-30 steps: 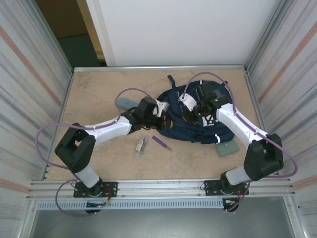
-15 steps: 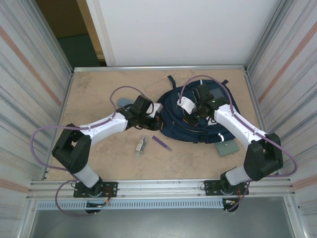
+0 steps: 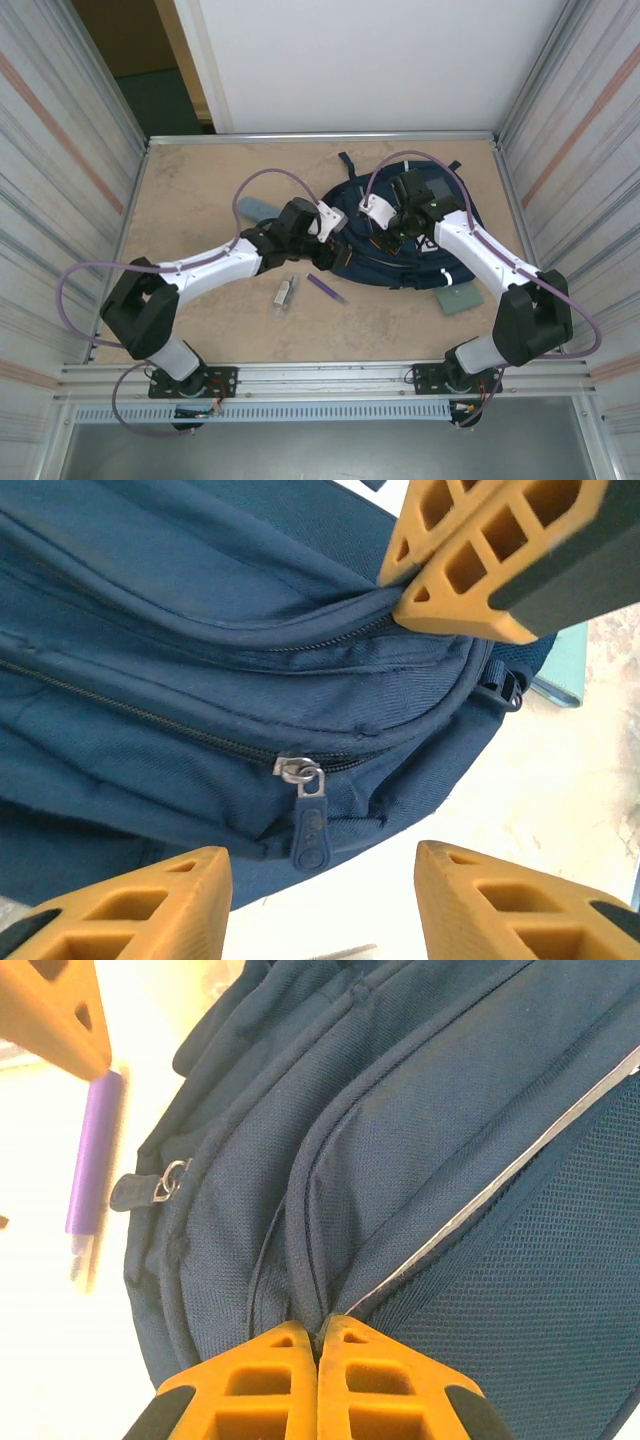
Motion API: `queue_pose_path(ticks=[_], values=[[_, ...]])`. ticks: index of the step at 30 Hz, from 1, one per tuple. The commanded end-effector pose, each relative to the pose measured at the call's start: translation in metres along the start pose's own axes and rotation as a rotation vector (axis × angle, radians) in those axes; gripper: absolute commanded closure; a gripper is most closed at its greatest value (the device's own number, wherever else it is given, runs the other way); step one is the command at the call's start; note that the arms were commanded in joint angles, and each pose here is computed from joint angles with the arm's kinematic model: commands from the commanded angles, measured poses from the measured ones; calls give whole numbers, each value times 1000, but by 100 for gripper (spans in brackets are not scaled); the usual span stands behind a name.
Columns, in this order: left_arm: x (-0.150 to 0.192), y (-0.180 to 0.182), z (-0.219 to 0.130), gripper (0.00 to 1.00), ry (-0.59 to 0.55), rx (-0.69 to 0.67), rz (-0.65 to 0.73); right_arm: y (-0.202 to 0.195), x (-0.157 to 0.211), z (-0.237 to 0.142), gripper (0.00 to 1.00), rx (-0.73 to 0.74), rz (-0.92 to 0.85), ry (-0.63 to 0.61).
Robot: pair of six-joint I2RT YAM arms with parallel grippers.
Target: Pack the student bag
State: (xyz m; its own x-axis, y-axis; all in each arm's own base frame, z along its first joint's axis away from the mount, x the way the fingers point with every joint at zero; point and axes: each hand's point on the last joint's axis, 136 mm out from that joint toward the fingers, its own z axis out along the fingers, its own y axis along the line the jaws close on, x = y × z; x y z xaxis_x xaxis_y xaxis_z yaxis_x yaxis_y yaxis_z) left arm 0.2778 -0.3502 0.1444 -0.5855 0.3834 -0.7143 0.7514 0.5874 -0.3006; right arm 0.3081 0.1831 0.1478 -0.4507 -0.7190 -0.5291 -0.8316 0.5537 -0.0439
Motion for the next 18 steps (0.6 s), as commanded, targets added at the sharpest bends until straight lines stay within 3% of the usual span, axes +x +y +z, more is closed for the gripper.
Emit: queue_pose_path(ticks=[1, 7, 12, 14, 18], values=[[-10, 0, 10, 48, -40, -19, 59, 7, -10, -12, 100, -28, 3, -72], [-7, 4, 30, 48, -22, -68, 79, 12, -7, -10, 100, -68, 21, -60], [-7, 18, 34, 60, -25, -143, 104, 18, -9, -5, 100, -94, 14, -44], [-9, 23, 29, 77, -35, -179, 132, 21, -8, -4, 100, -94, 2, -31], [-9, 30, 19, 97, -32, -224, 198, 20, -6, -3, 100, -82, -2, -21]])
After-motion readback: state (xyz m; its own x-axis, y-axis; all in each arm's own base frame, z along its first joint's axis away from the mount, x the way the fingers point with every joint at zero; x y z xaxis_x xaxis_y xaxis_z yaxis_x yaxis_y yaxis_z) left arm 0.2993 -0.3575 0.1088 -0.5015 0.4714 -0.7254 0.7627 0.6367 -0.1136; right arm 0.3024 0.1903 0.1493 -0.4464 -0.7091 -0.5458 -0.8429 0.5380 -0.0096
